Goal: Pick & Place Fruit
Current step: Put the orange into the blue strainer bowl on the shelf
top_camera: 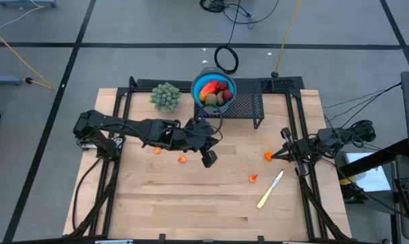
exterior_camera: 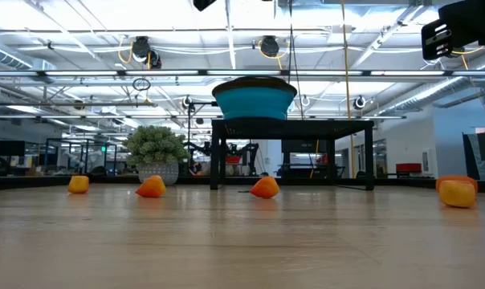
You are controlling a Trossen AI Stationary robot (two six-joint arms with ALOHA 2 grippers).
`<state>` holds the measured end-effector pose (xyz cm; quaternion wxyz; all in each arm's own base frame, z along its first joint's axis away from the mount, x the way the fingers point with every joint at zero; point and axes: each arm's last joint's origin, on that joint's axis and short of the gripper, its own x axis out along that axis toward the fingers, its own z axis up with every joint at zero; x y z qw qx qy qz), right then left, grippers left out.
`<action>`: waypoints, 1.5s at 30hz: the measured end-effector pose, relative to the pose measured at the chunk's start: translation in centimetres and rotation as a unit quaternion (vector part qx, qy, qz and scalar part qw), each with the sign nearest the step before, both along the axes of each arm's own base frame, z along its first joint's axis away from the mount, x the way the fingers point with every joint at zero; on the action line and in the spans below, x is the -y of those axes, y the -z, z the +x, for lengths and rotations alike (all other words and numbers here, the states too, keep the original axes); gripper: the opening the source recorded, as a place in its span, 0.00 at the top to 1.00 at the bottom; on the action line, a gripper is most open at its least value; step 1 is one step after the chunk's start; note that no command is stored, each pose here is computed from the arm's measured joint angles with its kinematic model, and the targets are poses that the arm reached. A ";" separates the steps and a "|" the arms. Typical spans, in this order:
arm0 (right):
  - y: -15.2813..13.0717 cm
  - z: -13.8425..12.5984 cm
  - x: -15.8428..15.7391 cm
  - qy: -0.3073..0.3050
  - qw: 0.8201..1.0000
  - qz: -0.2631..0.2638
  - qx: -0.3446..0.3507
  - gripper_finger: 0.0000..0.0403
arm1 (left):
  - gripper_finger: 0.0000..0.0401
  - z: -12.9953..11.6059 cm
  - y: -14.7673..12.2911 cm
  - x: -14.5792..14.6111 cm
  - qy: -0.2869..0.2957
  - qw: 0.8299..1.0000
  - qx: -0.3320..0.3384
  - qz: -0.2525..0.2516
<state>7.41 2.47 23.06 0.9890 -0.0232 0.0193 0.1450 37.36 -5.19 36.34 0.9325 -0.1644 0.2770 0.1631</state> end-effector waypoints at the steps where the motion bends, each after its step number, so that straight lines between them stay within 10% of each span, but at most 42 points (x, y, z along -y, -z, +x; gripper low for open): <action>1: 0.0 0.0 0.0 0.000 1.000 0.001 0.002 1.00 | 0.97 0.0 -0.1 0.0 0.004 1.000 0.000 0.002; 30: -0.9 0.7 -0.3 0.001 0.996 0.088 0.011 1.00 | 0.99 -0.1 -0.2 -0.1 0.086 0.995 -0.016 0.058; 45: -0.9 1.5 -0.5 0.002 0.993 0.121 -0.008 1.00 | 0.99 -1.4 5.3 -0.2 0.070 0.996 0.057 0.016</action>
